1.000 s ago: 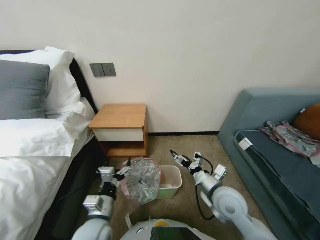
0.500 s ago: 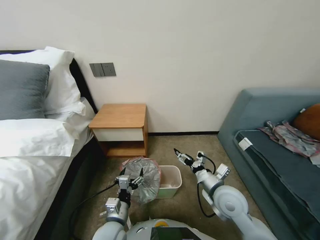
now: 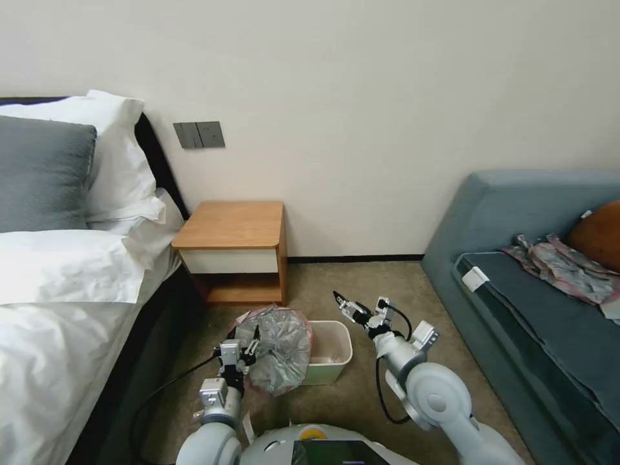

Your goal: Pick up the garbage bag from the table and place it over the trash can.

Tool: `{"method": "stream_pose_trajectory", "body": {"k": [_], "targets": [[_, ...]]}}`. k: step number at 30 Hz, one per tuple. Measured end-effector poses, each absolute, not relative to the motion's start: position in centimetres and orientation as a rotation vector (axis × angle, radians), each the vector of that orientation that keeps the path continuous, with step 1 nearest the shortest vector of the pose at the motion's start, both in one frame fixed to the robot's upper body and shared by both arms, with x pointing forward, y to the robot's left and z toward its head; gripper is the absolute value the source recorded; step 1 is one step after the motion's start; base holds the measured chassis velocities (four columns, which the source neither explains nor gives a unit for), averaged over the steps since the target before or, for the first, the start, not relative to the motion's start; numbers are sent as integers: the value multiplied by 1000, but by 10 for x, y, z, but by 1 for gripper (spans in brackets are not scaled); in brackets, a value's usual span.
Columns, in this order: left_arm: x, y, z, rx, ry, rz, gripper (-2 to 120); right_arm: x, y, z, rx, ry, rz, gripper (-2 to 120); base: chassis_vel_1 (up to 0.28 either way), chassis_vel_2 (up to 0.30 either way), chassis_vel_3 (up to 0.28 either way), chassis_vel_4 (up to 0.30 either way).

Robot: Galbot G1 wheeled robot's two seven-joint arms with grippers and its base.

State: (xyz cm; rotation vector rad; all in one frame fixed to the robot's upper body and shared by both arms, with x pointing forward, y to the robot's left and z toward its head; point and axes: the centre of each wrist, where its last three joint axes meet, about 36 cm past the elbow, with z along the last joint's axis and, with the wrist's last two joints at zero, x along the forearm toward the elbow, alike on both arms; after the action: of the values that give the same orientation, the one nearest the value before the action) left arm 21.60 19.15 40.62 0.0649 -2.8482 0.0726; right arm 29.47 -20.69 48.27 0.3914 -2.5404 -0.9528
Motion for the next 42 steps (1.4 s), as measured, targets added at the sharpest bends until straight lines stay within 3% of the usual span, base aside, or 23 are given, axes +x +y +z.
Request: {"method": "stream_pose_trajectory", "body": {"k": [5,8,42], "targets": [[217,193,399,76,-2830,60,63,295,-206,481,389,-2538,-957,100,0,0,0,0],[219,193,392,77,-2819,54,55,295,-205,481,389,-2537,-959,100,0,0,0,0],[225,181,360,62,-2762,54,49,290,-205,482,360,-2554,-964,100,0,0,0,0]]}}
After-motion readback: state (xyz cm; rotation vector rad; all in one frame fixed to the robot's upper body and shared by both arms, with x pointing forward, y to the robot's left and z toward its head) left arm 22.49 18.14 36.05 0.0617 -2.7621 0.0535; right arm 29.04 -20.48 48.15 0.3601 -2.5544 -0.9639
